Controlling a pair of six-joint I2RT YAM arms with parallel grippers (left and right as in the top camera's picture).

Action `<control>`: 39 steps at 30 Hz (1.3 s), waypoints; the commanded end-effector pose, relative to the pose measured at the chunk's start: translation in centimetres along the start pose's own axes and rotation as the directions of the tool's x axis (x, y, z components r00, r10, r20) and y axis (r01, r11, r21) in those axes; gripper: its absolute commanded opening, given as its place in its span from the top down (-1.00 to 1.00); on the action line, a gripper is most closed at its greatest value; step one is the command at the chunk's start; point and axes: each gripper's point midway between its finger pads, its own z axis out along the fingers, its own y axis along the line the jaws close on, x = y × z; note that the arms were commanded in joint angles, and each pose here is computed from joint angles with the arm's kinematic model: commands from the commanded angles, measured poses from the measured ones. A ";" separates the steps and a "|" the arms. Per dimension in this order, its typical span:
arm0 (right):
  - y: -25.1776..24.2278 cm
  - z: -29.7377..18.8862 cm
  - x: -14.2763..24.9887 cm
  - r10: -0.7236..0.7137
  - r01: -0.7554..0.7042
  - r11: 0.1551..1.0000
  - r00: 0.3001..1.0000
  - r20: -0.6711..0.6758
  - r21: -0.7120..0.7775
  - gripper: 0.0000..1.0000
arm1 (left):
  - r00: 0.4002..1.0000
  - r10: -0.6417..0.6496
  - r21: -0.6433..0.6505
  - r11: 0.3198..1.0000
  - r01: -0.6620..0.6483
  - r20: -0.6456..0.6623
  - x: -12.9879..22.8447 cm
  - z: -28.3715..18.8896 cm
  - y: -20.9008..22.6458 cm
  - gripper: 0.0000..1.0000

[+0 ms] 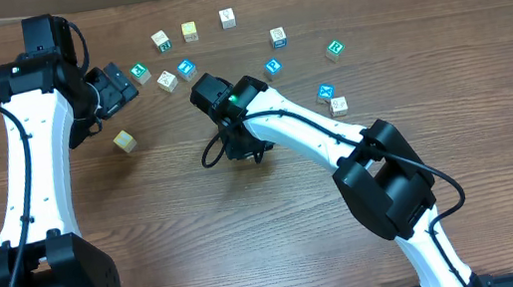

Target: Form a tower

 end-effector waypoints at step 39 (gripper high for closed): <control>0.2 0.4 -0.9 0.014 -0.012 1.000 0.999 0.045 -0.029 -0.53 | 1.000 0.021 -0.012 1.000 -0.021 -0.009 0.1 0.4 0.1 -1.00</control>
